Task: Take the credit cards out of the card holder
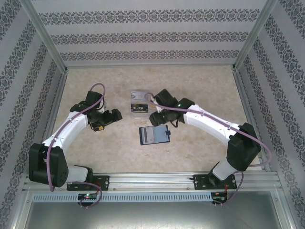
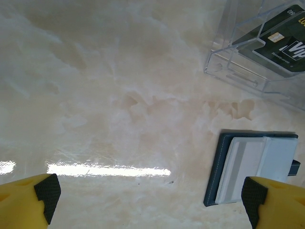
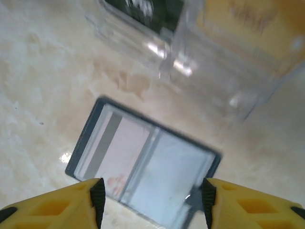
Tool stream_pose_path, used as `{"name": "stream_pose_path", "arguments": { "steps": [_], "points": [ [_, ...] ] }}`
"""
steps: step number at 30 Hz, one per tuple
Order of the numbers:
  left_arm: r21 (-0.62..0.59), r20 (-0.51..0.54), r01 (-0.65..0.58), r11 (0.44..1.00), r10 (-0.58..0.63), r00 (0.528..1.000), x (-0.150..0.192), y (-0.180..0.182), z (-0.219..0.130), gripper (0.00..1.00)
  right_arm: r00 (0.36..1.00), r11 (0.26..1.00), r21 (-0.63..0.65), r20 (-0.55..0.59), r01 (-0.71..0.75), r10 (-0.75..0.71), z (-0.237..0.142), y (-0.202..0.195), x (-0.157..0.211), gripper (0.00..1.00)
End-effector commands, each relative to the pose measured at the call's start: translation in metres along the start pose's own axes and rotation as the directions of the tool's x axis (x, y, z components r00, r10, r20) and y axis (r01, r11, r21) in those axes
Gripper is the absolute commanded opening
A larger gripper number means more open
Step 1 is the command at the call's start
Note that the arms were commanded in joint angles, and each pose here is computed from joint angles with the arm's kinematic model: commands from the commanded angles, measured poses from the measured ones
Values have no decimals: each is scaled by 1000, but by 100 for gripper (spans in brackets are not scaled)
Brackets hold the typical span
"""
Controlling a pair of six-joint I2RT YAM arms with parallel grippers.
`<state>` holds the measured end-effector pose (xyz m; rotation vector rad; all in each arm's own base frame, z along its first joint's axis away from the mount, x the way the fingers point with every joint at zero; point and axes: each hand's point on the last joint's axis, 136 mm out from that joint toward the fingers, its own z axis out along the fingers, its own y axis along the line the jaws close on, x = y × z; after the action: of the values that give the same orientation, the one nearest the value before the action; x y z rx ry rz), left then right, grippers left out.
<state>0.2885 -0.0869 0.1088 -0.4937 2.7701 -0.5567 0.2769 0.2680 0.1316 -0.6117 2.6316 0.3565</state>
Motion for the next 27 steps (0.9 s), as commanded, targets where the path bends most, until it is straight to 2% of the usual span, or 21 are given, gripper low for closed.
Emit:
{"name": "stream_pose_path", "arguments": {
  "steps": [1, 6, 12, 27],
  "points": [
    [47, 11, 35, 998, -35, 999, -1, -5, -1, 100, 963, 963, -3, 40, -268, 268, 9, 8, 12, 59],
    [72, -5, 54, 996, -54, 999, 2, -8, 2, 100, 935, 935, 41, -30, -353, 354, 37, 16, 38, 57],
    [104, -26, 72, 992, -70, 997, 6, -13, 4, 99, 907, 911, 45, -82, -410, 412, 60, 21, 52, 52],
    [183, -89, 112, 977, -97, 991, 20, -34, 23, 100, 893, 914, 151, -203, -377, 402, 92, 11, 84, 45]
  ]
}}
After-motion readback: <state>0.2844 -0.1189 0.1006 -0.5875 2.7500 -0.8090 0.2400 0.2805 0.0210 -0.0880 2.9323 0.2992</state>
